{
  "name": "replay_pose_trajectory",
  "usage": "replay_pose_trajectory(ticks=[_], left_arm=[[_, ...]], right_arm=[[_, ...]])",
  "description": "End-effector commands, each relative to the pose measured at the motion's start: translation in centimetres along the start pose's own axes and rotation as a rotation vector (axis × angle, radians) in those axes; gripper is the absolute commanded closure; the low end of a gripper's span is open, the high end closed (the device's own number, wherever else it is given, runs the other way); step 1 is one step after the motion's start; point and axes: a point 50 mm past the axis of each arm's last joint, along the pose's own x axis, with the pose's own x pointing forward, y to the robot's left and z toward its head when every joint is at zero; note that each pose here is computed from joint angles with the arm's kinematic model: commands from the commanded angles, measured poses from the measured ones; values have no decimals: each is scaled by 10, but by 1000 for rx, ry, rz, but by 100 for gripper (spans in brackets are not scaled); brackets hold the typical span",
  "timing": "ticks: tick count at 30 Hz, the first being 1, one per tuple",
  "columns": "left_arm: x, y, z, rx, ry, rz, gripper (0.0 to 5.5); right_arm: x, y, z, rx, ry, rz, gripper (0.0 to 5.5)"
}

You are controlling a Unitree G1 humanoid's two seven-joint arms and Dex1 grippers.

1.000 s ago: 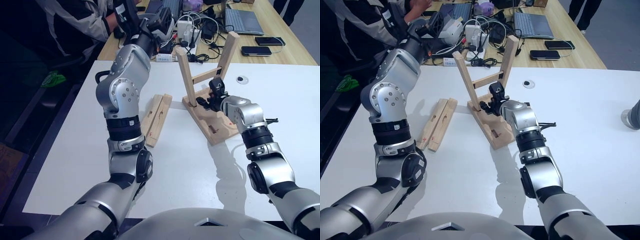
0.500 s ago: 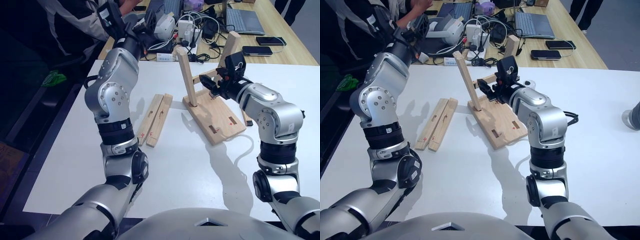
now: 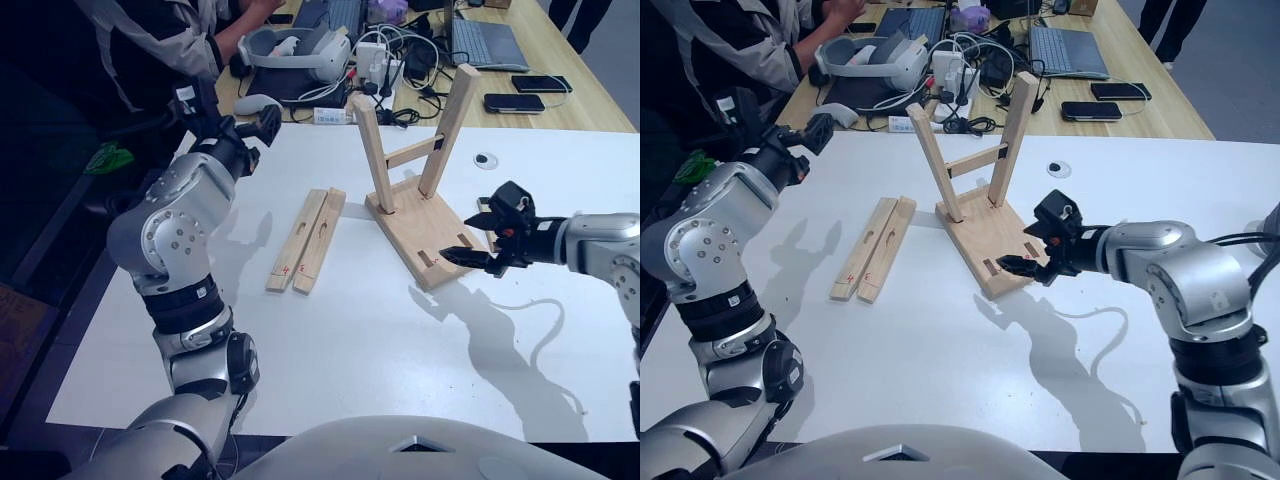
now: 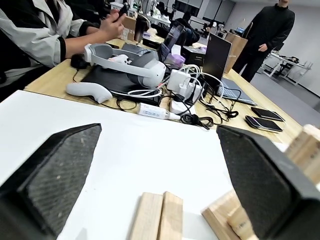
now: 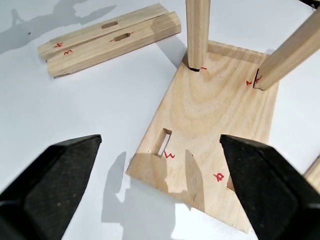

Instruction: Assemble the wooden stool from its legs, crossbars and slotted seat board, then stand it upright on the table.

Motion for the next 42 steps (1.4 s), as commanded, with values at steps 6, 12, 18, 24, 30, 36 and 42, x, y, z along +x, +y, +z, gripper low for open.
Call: replay_pose_trajectory(ticks=[6, 12, 18, 24, 30, 36, 42], left_arm=[[2, -26, -11, 37, 68, -105, 121], [5, -22, -9, 51, 78, -93, 121], [7, -26, -9, 55, 79, -109, 121], [7, -25, -7, 68, 81, -110, 121], [7, -25, -8, 78, 90, -113, 121], [6, -25, -10, 109, 116, -122, 121], [7, -24, -15, 137, 148, -127, 121]], right_arm=[[8, -17, -24, -87, 133, 84, 105], [37, -14, -24, -93, 125, 103, 105], [63, -8, -17, -90, 93, 110, 105], [84, -6, -8, -84, 74, 94, 105], [99, -6, -2, -75, 62, 54, 105], [100, -2, 7, -48, 28, 26, 105], [84, 2, 24, -40, -41, 15, 105]])
